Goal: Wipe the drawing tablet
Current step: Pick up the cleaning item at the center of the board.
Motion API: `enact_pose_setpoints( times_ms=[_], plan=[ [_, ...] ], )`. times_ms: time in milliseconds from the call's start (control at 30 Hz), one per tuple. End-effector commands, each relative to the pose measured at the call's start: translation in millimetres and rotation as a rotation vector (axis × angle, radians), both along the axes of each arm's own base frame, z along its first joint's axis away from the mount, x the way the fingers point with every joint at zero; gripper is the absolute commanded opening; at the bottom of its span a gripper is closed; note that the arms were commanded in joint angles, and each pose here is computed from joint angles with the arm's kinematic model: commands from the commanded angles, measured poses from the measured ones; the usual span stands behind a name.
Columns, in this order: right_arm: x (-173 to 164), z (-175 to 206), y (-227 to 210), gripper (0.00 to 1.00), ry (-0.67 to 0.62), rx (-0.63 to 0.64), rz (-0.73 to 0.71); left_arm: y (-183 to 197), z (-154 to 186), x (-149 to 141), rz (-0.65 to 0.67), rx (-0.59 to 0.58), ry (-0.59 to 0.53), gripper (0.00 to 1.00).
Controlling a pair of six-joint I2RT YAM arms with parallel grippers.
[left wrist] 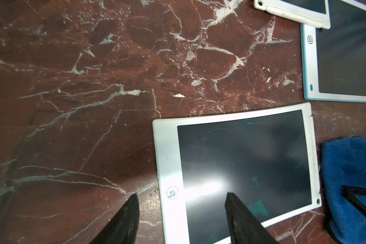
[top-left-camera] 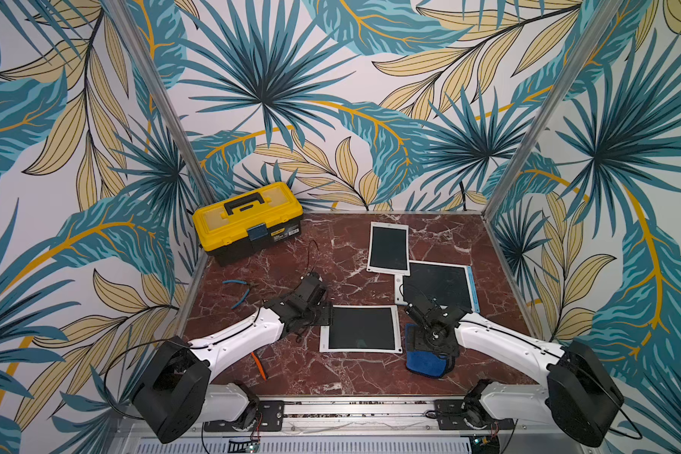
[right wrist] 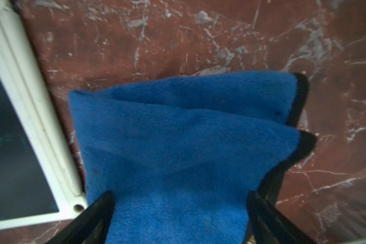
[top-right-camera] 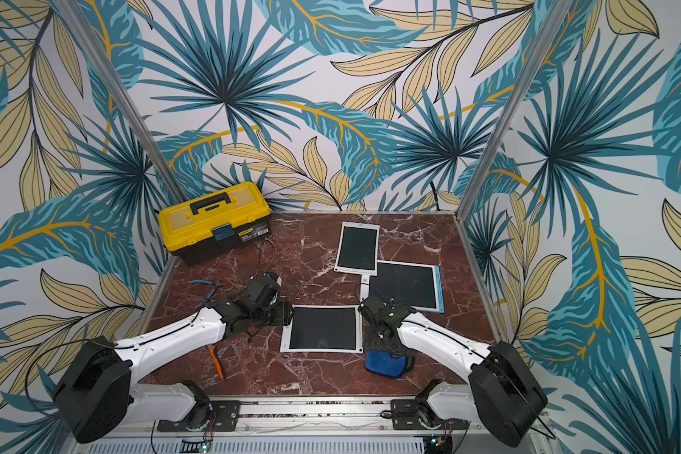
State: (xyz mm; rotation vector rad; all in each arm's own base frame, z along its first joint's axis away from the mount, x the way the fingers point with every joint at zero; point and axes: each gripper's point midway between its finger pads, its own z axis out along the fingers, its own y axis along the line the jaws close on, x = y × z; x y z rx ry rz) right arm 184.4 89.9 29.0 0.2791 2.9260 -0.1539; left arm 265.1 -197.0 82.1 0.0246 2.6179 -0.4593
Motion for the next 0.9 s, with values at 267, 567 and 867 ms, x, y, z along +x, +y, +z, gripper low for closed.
enact_pose_setpoints(
  times_ms=[267,567,867],
  plan=[
    [-5.5,-23.2,12.6,0.94,0.038,0.053,-0.058,2.6,-6.7,-3.1,-0.013,0.003,0.010,0.67],
    [-15.9,-52.7,23.1,0.82,0.135,0.087,-0.119,0.3,-0.2,-0.9,-0.018,-0.018,0.001,0.67],
    [-18.1,-55.2,19.4,0.29,0.097,0.110,-0.144,-2.5,-17.9,-2.3,-0.024,-0.006,0.058,0.67]
  ],
)
